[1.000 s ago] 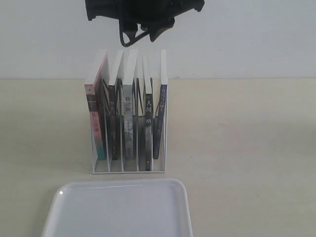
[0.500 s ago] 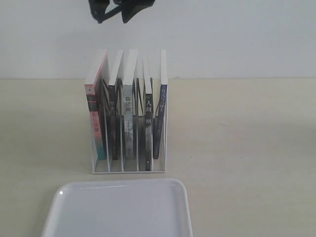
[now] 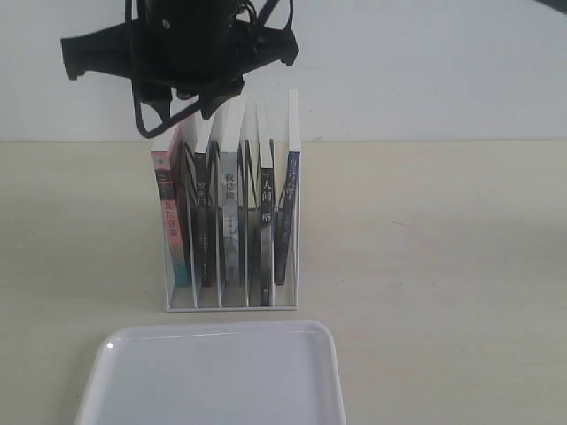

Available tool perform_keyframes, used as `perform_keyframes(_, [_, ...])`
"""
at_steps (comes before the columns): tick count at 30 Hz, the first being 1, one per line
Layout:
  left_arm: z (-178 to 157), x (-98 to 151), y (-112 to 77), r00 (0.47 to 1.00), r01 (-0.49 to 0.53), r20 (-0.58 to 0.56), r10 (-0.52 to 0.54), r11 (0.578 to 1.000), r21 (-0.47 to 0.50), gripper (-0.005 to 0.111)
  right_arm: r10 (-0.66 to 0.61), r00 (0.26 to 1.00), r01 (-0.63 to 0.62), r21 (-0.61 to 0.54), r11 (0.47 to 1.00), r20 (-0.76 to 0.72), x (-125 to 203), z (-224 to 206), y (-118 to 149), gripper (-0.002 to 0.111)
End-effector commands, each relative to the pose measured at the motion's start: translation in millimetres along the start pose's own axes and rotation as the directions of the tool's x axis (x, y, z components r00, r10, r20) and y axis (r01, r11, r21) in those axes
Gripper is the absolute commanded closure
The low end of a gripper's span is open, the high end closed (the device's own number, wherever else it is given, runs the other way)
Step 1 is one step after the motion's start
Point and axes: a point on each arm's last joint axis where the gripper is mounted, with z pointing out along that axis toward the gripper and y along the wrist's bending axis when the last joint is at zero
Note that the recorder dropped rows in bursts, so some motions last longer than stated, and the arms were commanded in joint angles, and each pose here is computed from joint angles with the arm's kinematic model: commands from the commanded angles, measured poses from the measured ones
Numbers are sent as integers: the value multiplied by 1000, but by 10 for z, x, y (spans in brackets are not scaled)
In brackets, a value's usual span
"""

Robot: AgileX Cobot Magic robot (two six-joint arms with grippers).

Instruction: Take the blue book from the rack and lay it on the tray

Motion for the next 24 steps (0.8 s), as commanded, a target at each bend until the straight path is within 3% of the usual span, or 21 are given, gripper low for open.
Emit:
perform_keyframes(1, [-6, -18, 0, 1000, 2, 12, -2, 1000, -2, 103, 8, 999, -10, 62, 998, 32, -48, 47, -78, 72])
perform_keyframes(7, [-6, -18, 0, 1000, 2, 12, -2, 1000, -2, 103, 37, 999, -38, 74, 996, 25, -98, 101, -204, 72])
perform_keyframes(14, [-6, -18, 0, 1000, 2, 12, -2, 1000, -2, 103, 42, 998, -43, 7, 999, 51, -121, 194, -125, 72])
perform_keyframes(24, [-6, -18, 0, 1000, 2, 12, -2, 1000, -2, 103, 26, 999, -27, 46, 999, 20, -82, 575, -130, 72])
